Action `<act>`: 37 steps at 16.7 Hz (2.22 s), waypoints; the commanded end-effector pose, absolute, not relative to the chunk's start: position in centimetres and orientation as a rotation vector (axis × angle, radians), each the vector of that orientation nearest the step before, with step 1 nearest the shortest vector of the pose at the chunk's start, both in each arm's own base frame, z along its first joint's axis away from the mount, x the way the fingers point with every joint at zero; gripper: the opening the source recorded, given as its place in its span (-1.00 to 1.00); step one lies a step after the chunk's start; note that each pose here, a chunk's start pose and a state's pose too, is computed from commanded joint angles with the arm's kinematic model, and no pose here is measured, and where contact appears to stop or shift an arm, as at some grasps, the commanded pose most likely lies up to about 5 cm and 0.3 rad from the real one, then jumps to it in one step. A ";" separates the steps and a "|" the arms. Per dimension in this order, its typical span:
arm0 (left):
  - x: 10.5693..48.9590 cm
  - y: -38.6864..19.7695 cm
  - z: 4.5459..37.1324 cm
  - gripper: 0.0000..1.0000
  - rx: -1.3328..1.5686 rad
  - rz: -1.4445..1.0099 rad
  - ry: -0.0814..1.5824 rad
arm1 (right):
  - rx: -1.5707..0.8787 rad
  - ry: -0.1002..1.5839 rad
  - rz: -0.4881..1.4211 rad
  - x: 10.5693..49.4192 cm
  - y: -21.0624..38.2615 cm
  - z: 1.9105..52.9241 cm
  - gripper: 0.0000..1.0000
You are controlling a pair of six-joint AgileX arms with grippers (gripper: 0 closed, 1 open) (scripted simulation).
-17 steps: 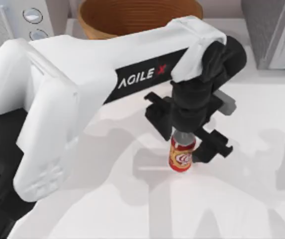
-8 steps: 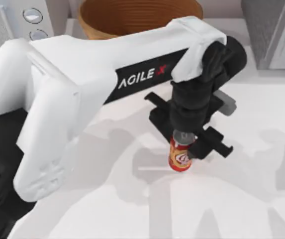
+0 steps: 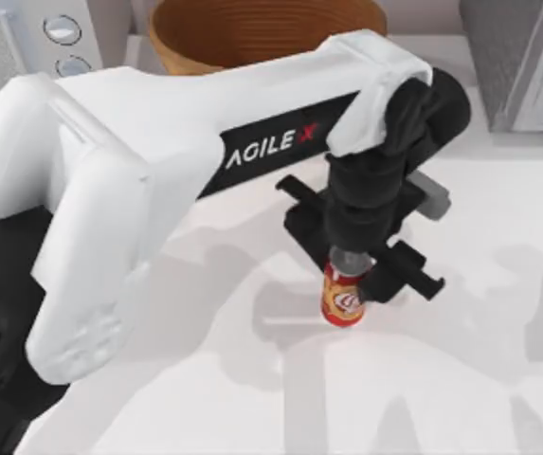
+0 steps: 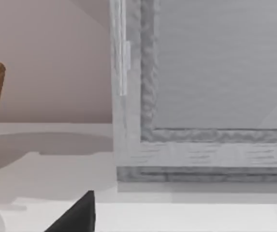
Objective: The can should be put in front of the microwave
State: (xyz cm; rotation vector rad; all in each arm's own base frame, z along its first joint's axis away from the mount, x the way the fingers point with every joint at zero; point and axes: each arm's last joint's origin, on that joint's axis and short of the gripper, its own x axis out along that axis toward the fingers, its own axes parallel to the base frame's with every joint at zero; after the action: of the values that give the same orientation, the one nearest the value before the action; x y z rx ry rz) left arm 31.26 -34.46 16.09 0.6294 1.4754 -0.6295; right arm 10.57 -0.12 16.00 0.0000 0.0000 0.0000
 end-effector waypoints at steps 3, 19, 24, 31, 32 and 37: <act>31.3 -34.5 17.6 -1.00 0.628 -0.629 1.474 | 0.000 0.000 0.000 10.6 -0.1 16.0 1.00; 39.3 -22.8 20.4 -1.00 0.445 -0.443 1.519 | 0.000 0.000 0.000 10.6 -0.1 16.0 1.00; 43.8 -4.1 20.8 -1.00 0.173 -0.167 1.558 | 0.000 0.000 0.000 10.6 -0.1 16.0 1.00; 42.0 7.3 20.9 -1.00 0.020 -0.011 1.565 | 0.000 0.000 0.000 10.6 -0.1 16.0 1.00; 42.0 7.3 20.9 -1.00 0.020 -0.011 1.565 | 0.000 0.000 0.000 10.6 -0.1 16.0 1.00; 42.1 7.3 20.6 -1.00 0.024 -0.012 1.569 | 0.000 0.000 0.000 10.6 -0.1 16.0 1.00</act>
State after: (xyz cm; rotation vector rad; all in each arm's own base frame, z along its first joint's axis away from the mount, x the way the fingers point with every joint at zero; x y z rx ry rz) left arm 42.07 7.27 20.58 0.0236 1.5689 -0.0122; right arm 10.57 -0.12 16.00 0.0000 0.0000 0.0000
